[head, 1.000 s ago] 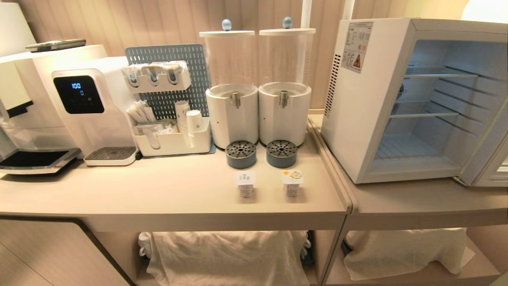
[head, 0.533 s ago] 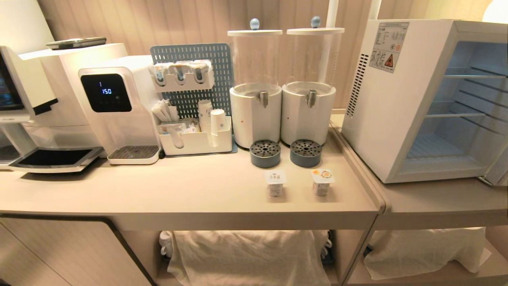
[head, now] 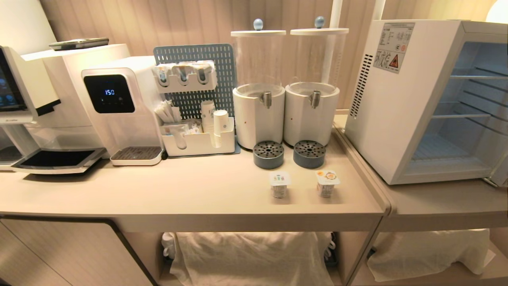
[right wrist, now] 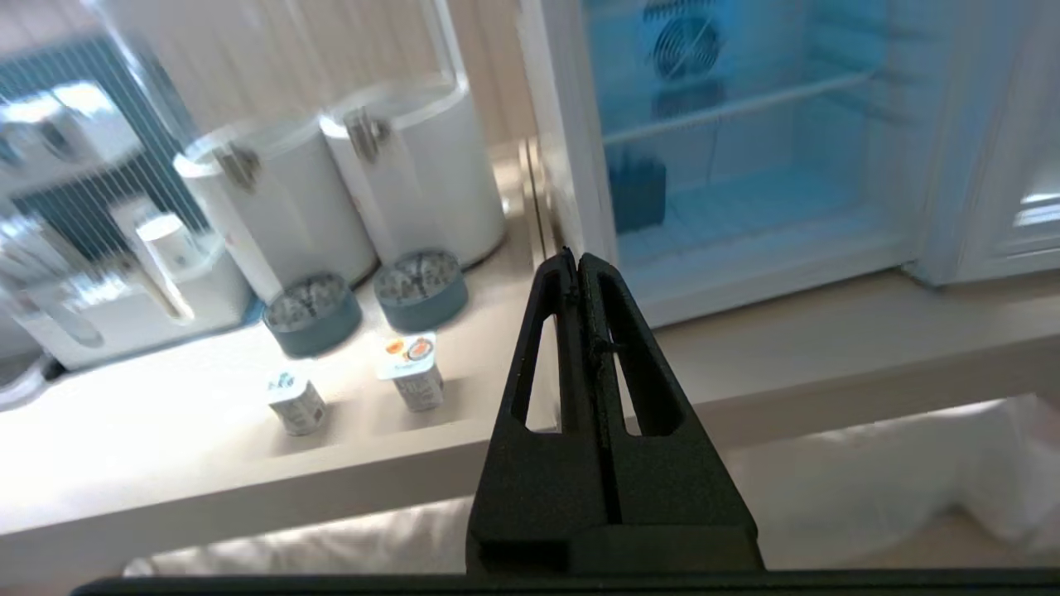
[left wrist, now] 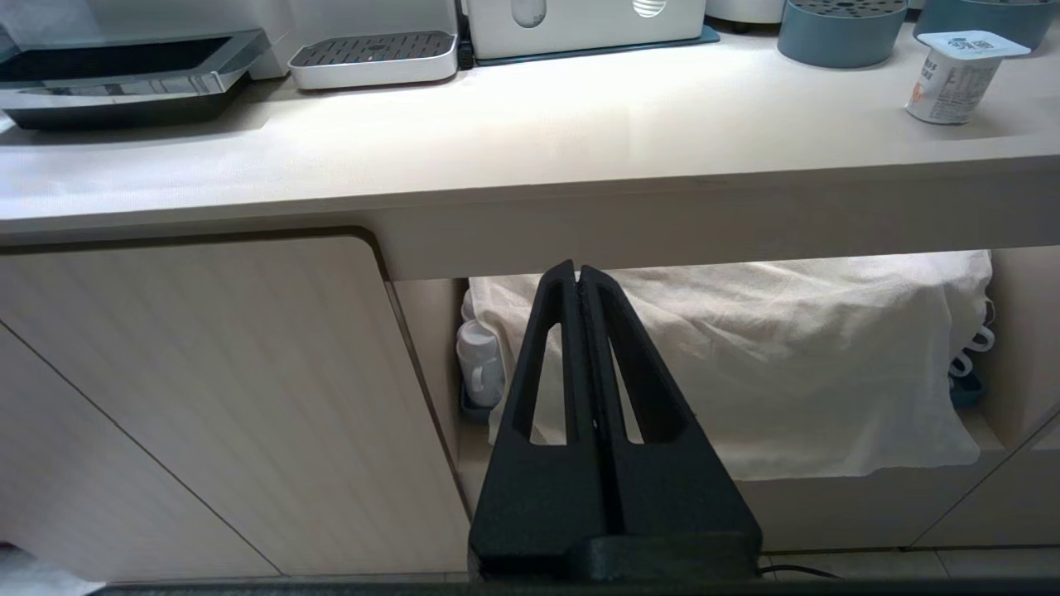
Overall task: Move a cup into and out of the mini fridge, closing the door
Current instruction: Put the yoghurt in the freezer
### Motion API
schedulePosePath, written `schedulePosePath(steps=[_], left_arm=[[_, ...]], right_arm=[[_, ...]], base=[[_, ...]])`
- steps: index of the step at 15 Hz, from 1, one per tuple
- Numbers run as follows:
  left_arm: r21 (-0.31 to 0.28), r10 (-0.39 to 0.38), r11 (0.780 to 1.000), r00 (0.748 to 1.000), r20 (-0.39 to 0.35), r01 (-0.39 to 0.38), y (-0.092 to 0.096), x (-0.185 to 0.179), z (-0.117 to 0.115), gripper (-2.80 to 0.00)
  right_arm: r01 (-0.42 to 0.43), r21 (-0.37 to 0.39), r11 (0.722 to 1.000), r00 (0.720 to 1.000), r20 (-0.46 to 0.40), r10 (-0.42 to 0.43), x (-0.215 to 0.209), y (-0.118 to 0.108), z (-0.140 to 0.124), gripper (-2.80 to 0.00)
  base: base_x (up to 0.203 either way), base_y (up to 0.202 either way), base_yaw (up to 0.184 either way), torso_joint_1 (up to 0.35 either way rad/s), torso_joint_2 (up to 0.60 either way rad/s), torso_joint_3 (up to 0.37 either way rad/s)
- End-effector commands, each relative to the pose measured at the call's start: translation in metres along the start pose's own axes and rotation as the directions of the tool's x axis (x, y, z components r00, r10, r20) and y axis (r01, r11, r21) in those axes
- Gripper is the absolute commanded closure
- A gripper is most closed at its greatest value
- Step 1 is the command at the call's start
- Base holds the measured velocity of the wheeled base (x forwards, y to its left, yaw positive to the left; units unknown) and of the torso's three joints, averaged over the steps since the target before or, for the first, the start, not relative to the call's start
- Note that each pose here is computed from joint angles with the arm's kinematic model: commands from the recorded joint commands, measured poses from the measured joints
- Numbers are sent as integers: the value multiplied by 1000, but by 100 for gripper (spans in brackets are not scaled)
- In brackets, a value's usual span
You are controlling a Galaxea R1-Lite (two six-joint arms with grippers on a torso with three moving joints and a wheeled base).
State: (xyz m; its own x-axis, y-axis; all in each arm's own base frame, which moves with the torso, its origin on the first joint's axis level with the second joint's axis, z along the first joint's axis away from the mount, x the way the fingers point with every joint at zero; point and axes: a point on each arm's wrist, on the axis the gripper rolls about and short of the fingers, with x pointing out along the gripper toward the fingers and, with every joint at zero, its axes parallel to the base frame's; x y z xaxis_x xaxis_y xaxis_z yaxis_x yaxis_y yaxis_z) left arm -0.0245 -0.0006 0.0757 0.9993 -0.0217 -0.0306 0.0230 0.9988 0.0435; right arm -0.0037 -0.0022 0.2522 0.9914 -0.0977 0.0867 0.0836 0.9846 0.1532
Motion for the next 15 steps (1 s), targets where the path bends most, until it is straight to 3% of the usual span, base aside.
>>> schedulePosePath(steps=[1, 3, 5, 7, 8, 11, 12, 15], left_arm=[[2, 0, 1000, 1000, 0, 0, 0, 0, 0, 0], [2, 0, 1000, 1000, 0, 0, 0, 0, 0, 0], [3, 0, 1000, 1000, 0, 0, 0, 0, 0, 0], [3, 0, 1000, 1000, 0, 0, 0, 0, 0, 0], [4, 0, 1000, 1000, 0, 0, 0, 0, 0, 0], [5, 0, 1000, 1000, 0, 0, 0, 0, 0, 0], [5, 0, 1000, 1000, 0, 0, 0, 0, 0, 0], [3, 0, 1000, 1000, 0, 0, 0, 0, 0, 0]], right_arm=[[25, -25, 999, 966, -257, -30, 89, 9, 0, 0], [-114, -27, 993, 930, -353, 97, 142, 10, -19, 0], [-362, 5, 932, 837, -439, 327, 175, -3, -57, 0], [-472, 16, 881, 749, -520, 411, 203, -23, -106, 0], [-502, 15, 865, 727, -535, 431, 213, -31, -129, 0], [-575, -13, 818, 695, -535, 481, 235, -44, -195, 0], [-598, -17, 801, 679, -541, 496, 239, -45, -217, -280], [-651, -73, 756, 649, -571, 504, 247, -32, -276, -280]], base=[[0, 0, 0, 0, 0, 0], [0, 0, 0, 0, 0, 0], [0, 0, 0, 0, 0, 0], [0, 0, 0, 0, 0, 0], [0, 0, 0, 0, 0, 0], [0, 0, 0, 0, 0, 0], [0, 0, 0, 0, 0, 0], [0, 0, 0, 0, 0, 0]])
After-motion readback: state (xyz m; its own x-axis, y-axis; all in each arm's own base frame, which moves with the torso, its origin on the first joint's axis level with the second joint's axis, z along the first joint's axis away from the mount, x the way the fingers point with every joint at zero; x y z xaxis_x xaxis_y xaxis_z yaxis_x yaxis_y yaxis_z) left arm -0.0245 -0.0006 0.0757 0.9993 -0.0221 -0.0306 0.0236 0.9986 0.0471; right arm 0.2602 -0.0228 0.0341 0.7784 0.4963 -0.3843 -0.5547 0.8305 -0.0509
